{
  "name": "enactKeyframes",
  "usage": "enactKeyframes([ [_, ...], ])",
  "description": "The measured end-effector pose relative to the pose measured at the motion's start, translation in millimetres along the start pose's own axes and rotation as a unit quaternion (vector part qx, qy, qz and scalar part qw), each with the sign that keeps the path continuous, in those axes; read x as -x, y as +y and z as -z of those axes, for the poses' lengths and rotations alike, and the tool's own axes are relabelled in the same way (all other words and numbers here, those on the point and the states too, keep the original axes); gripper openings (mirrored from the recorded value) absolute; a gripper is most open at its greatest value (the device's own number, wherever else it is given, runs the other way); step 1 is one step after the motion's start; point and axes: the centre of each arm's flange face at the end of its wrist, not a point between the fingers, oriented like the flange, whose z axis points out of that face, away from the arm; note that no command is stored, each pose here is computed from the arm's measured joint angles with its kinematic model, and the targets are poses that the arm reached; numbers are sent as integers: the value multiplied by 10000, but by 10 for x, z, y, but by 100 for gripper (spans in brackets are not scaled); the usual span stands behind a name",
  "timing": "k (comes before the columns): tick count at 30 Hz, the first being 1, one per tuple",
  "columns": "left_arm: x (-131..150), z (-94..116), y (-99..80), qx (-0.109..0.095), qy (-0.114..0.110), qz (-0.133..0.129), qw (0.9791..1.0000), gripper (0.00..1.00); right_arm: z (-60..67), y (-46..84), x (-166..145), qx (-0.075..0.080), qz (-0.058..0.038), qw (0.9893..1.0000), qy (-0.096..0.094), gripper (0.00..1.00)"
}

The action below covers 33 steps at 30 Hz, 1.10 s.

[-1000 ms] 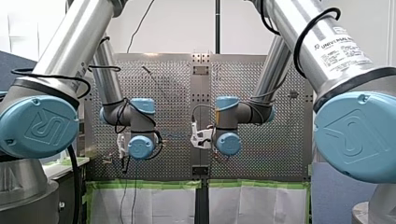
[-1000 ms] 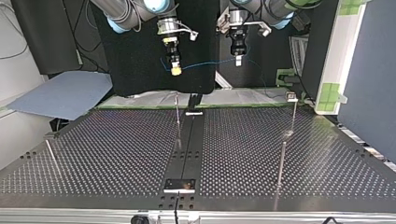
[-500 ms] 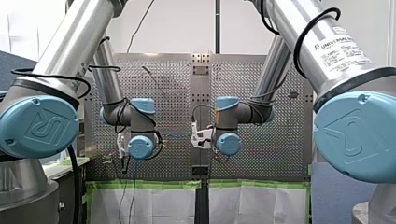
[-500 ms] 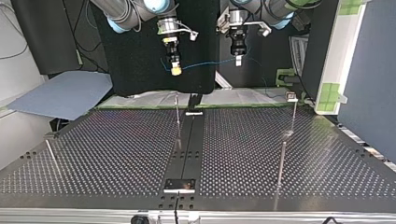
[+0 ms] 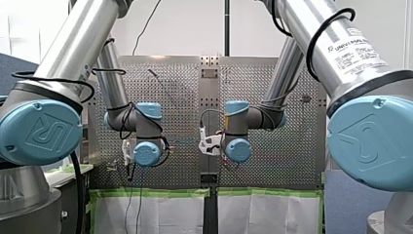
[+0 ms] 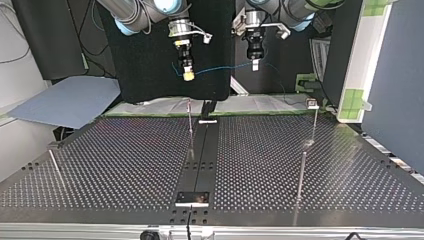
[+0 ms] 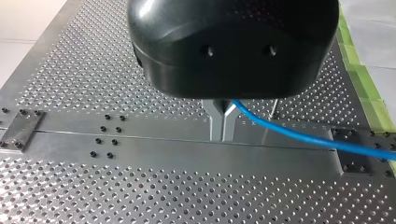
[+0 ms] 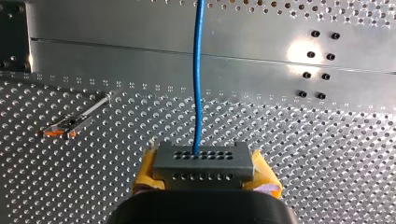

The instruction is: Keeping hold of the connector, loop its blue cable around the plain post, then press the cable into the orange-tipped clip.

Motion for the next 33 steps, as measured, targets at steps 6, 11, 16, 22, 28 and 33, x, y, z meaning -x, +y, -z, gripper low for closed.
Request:
enactKeyframes([
  [6,0,0,0,0,0,0,10000,0,0,0,0,0,0,10000,0,0],
  [11,0,0,0,0,0,0,10000,0,0,0,1,0,0,10000,-1,0],
  [16,0,0,0,0,0,0,10000,0,0,0,0,0,0,10000,0,0],
  [22,0,0,0,0,0,0,10000,0,0,0,0,0,0,10000,0,0],
  [28,0,0,0,0,0,0,10000,0,0,0,0,0,0,10000,0,0],
  [33,0,0,0,0,0,0,10000,0,0,0,0,0,0,10000,0,0],
])
